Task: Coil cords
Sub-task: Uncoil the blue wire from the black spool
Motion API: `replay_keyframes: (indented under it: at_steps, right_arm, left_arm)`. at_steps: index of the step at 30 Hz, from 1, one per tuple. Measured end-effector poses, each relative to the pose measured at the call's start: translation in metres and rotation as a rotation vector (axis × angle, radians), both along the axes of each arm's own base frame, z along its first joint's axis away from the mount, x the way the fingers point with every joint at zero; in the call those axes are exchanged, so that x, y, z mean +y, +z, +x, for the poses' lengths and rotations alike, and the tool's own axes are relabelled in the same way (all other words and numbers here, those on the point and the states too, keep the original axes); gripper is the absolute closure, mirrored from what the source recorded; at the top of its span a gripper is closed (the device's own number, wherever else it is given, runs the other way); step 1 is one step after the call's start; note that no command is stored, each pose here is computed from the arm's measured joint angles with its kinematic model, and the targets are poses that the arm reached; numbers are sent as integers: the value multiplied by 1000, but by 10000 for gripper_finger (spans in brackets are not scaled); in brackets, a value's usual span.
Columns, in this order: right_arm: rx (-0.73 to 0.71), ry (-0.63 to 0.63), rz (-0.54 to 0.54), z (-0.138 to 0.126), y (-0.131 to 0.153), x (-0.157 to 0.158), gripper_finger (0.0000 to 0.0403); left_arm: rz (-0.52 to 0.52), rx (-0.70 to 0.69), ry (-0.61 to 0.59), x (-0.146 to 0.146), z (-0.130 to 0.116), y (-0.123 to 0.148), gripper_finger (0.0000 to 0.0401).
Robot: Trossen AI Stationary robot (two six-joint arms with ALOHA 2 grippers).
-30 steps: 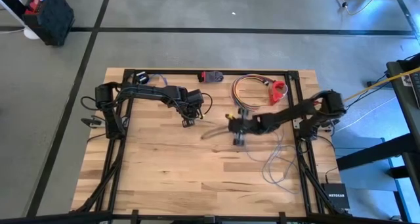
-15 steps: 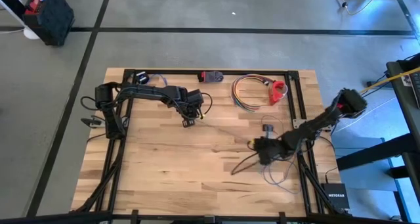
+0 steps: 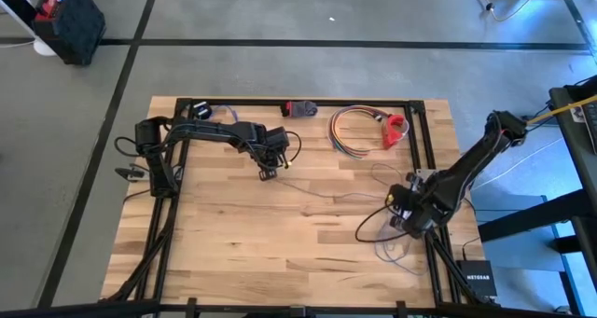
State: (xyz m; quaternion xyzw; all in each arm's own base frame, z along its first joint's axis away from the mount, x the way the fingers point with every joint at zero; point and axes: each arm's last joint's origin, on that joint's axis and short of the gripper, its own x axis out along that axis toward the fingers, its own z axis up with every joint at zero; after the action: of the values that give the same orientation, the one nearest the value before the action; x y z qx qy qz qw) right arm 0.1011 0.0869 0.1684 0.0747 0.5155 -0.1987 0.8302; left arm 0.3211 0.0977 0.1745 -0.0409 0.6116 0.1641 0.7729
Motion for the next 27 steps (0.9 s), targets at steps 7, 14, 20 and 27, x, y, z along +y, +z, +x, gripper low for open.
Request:
replay_keyframes:
  at_steps: [7, 14, 20, 27]
  right_arm:
    - [-154, -39, 21, 20, 6, -5, 310]
    - [-292, 84, 40, 49, 15, -7, 203]
    - [-477, 215, -28, 75, 30, -10, 174]
    - [-377, 291, -30, 92, 16, -22, 181]
  left_arm:
    - [-1, -1, 5, 0, 0, 0, 397]
    - [-1, 0, 4, 0, 0, 0, 397]
    - [0, -1, 1, 0, 0, 0, 397]
    - [-1, 1, 0, 0, 0, 0, 397]
